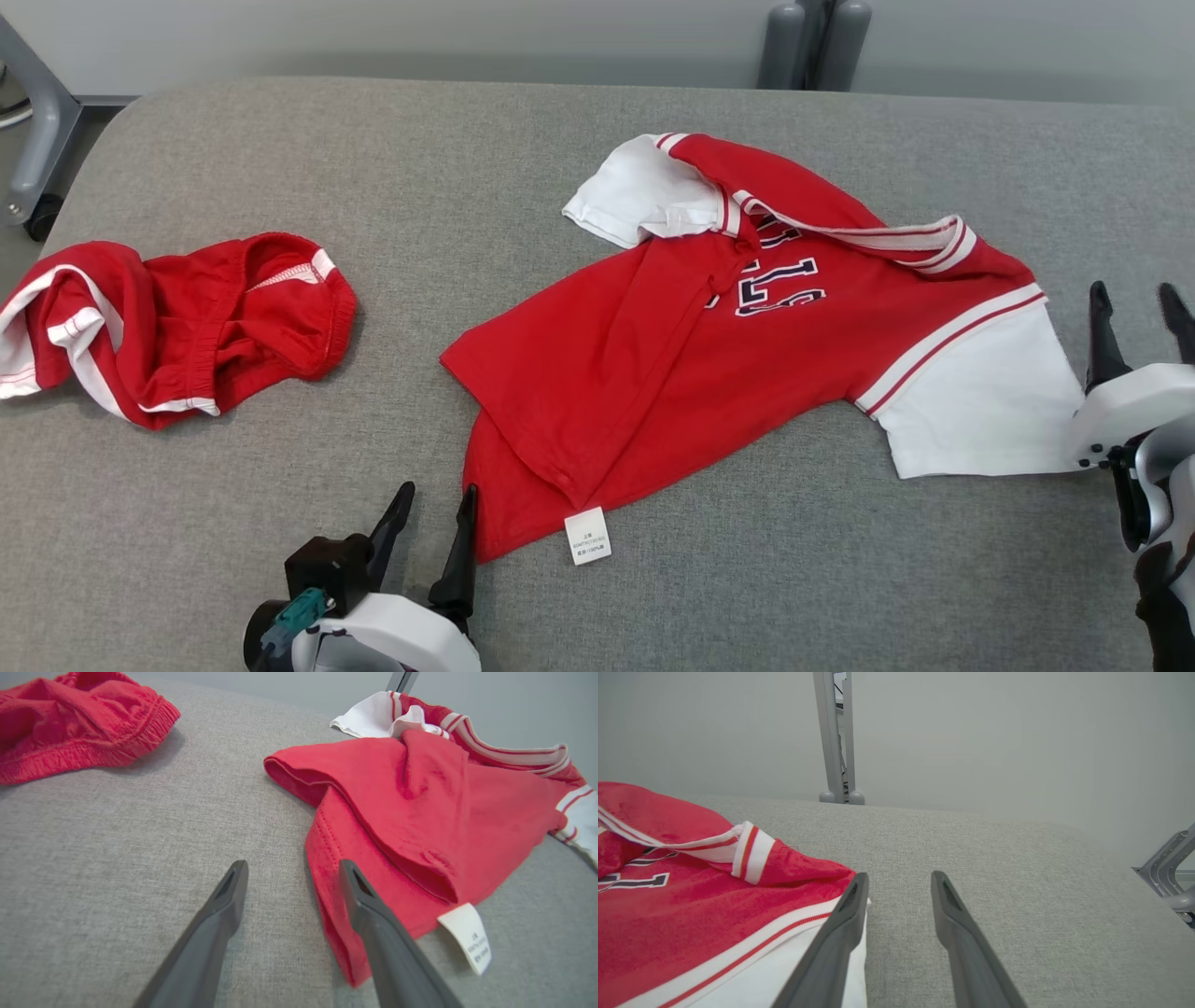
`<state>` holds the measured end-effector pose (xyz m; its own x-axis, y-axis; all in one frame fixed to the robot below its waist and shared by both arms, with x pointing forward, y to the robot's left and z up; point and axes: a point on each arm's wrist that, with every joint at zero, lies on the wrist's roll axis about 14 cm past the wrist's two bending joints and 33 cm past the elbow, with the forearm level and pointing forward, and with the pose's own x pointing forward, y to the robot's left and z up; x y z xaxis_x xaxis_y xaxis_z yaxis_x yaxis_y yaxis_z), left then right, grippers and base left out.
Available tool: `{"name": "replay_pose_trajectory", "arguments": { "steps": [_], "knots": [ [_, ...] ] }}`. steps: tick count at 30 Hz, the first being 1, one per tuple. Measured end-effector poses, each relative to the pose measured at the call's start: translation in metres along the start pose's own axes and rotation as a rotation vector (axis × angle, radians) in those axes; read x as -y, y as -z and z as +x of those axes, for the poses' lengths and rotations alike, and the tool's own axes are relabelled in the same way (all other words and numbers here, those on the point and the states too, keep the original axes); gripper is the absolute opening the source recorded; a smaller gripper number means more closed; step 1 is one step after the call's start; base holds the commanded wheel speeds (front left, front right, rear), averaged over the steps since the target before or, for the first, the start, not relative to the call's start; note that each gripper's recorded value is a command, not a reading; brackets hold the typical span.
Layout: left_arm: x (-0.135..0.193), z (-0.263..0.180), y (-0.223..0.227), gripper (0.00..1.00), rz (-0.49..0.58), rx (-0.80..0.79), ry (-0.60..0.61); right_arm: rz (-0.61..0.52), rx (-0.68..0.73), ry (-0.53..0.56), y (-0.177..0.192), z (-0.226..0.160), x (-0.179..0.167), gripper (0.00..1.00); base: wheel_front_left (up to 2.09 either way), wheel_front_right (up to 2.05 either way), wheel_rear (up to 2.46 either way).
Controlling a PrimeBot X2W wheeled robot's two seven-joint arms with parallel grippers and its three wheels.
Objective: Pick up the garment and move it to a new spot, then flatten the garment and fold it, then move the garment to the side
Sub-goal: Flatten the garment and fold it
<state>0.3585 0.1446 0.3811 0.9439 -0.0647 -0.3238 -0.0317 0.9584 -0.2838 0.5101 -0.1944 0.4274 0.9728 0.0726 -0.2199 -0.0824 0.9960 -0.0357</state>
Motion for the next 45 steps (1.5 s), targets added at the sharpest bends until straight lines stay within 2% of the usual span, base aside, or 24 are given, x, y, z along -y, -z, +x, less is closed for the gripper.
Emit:
{"name": "replay_pose_trajectory", "arguments": {
  "steps": [4, 10, 26, 35, 45],
  "knots": [
    [0.0, 0.0, -0.007, 1.0, 0.01, 0.02, 0.002, 0.029, 0.023, 0.047, -0.005, -0.008, 0.008, 1.0, 0.0, 0.0, 0.0],
    [0.004, 0.0, -0.02, 1.0, 0.03, 0.062, 0.013, 0.074, 0.056, 0.07, -0.001, -0.042, 0.004, 1.0, 0.0, 0.0, 0.0],
    [0.0, -0.028, -0.038, 1.0, 0.106, 0.148, -0.016, 0.145, 0.201, 0.023, -0.019, -0.136, -0.02, 1.0, 0.0, 0.0, 0.0],
    [-0.014, -0.046, -0.045, 1.0, 0.117, 0.191, -0.066, 0.199, 0.221, 0.012, -0.017, -0.16, -0.027, 1.0, 0.0, 0.0, 0.0],
    [-0.014, -0.05, -0.039, 1.0, 0.124, 0.177, -0.062, 0.209, 0.213, -0.009, -0.015, -0.16, -0.034, 1.0, 0.0, 0.0, 0.0]
  ]
}}
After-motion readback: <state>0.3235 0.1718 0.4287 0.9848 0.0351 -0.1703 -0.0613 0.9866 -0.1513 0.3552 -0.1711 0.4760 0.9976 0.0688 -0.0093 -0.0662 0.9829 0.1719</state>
